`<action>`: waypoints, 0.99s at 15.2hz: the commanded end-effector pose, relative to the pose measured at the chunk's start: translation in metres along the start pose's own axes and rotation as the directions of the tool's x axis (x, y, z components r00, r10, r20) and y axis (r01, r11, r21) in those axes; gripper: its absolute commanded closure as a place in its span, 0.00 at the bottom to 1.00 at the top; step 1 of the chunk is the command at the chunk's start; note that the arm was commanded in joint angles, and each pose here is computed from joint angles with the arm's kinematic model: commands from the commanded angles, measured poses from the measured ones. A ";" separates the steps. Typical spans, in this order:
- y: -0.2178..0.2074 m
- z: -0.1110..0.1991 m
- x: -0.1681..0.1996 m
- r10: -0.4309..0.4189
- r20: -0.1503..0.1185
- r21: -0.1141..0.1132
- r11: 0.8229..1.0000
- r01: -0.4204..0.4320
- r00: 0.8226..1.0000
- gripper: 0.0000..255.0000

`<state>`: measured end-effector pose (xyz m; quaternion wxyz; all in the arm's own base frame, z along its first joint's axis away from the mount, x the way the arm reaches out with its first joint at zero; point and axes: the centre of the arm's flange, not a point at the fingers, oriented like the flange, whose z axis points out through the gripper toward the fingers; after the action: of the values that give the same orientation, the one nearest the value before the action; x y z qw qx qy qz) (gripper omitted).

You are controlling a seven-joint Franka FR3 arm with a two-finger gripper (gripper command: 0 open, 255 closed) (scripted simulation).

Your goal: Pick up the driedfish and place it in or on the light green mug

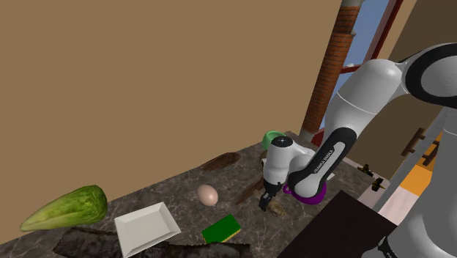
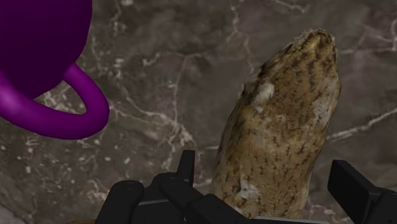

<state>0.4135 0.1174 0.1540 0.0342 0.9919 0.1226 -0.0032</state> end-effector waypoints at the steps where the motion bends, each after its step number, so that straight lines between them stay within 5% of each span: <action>1: 0.000 0.000 0.000 0.000 0.000 0.000 1.000 0.000 1.000 0.00; 3: 0.000 0.000 0.000 0.000 0.000 0.000 1.000 0.000 1.000 0.00; 4: 0.000 0.000 0.000 0.000 0.000 0.000 1.000 0.000 1.000 1.00; 15: 0.001 -0.010 0.000 0.000 0.000 0.000 1.000 0.000 1.000 1.00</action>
<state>0.4135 0.1173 0.1602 0.0341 0.9919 0.1226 -0.0031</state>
